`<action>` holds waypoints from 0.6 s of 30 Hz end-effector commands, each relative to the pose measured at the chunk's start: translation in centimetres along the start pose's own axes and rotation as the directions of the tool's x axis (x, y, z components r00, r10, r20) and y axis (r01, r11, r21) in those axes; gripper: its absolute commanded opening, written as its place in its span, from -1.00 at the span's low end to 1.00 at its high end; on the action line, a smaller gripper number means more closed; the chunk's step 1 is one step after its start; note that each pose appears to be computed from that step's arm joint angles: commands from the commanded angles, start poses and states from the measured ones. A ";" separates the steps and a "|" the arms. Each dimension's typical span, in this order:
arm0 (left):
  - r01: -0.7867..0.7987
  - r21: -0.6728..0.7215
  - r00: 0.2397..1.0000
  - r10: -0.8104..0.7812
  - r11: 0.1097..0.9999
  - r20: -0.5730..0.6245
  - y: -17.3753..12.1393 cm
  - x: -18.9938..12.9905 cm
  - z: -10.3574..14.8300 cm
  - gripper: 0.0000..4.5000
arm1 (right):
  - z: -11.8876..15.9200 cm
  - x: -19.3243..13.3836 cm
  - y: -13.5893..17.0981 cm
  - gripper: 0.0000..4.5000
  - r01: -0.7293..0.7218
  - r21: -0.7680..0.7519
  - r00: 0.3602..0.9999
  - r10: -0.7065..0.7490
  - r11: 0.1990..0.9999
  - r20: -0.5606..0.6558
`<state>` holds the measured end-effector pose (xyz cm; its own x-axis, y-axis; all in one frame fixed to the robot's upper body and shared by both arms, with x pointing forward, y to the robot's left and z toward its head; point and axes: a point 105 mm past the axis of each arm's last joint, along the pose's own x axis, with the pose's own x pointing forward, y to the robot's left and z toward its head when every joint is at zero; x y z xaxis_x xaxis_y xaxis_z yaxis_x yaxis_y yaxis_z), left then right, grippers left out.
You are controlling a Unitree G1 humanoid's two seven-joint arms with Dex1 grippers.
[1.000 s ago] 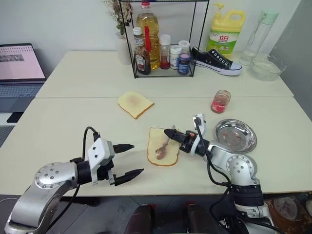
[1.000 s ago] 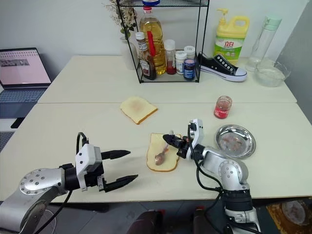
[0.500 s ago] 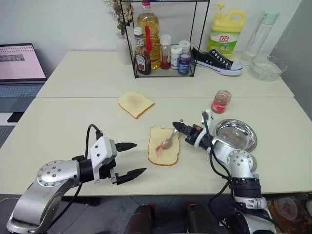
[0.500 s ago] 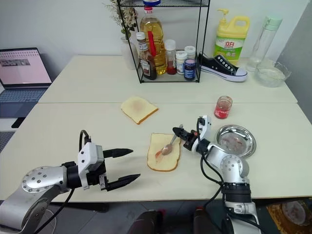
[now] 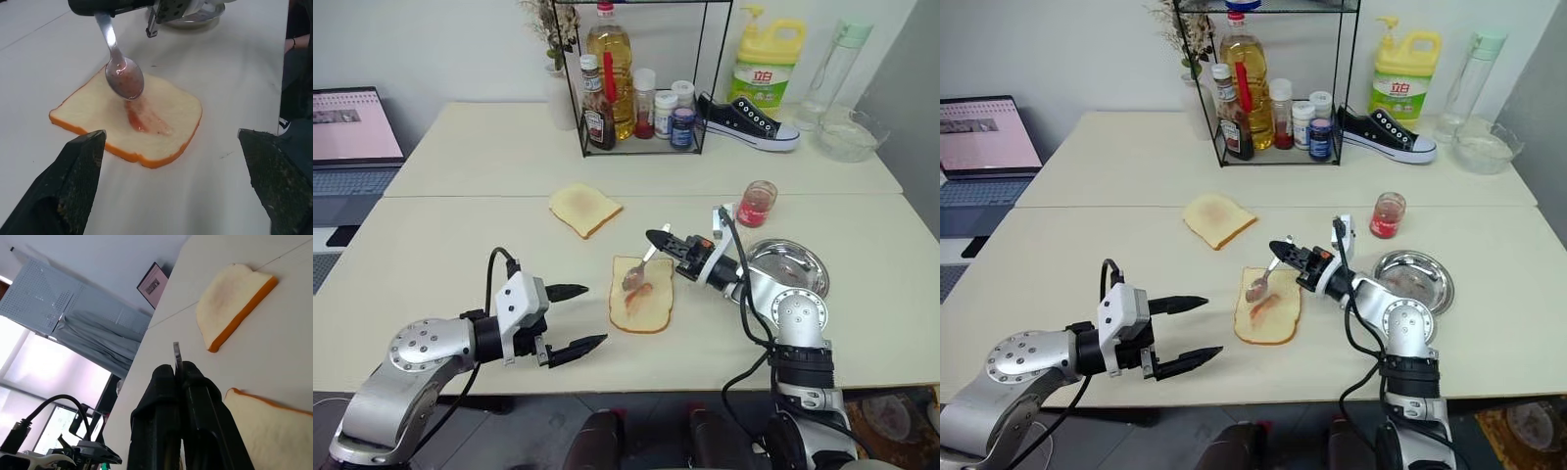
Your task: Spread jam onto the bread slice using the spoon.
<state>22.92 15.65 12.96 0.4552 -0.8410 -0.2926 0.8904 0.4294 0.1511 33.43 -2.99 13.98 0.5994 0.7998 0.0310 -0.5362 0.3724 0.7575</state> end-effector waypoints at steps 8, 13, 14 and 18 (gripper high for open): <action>0.013 0.041 1.000 -0.014 0.999 0.007 -0.3 -0.1 0.9 1.00 | -0.7 0.0 -2.2 -0.99 0.064 -0.039 0.998 -0.064 0.997 0.000; 0.017 0.043 1.000 -0.017 0.999 0.003 0.0 -0.1 0.7 1.00 | 0.7 -1.1 -3.0 -0.99 0.097 -0.063 0.995 -0.095 0.993 0.032; 0.018 0.043 1.000 -0.018 0.999 0.001 0.0 -0.1 0.7 1.00 | 1.0 -1.4 -3.0 -0.99 0.099 -0.071 0.995 -0.097 0.993 0.034; 0.019 0.045 1.000 -0.019 0.999 -0.004 0.1 -0.3 0.5 1.00 | 1.6 -2.1 -2.7 -0.99 0.094 -0.091 0.995 -0.091 0.991 0.031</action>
<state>22.90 15.84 12.86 0.4413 -0.8448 -0.3027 0.8974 0.4157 0.1481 34.55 -6.18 11.48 0.6639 0.7458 -0.0548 -0.4950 0.4932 0.7153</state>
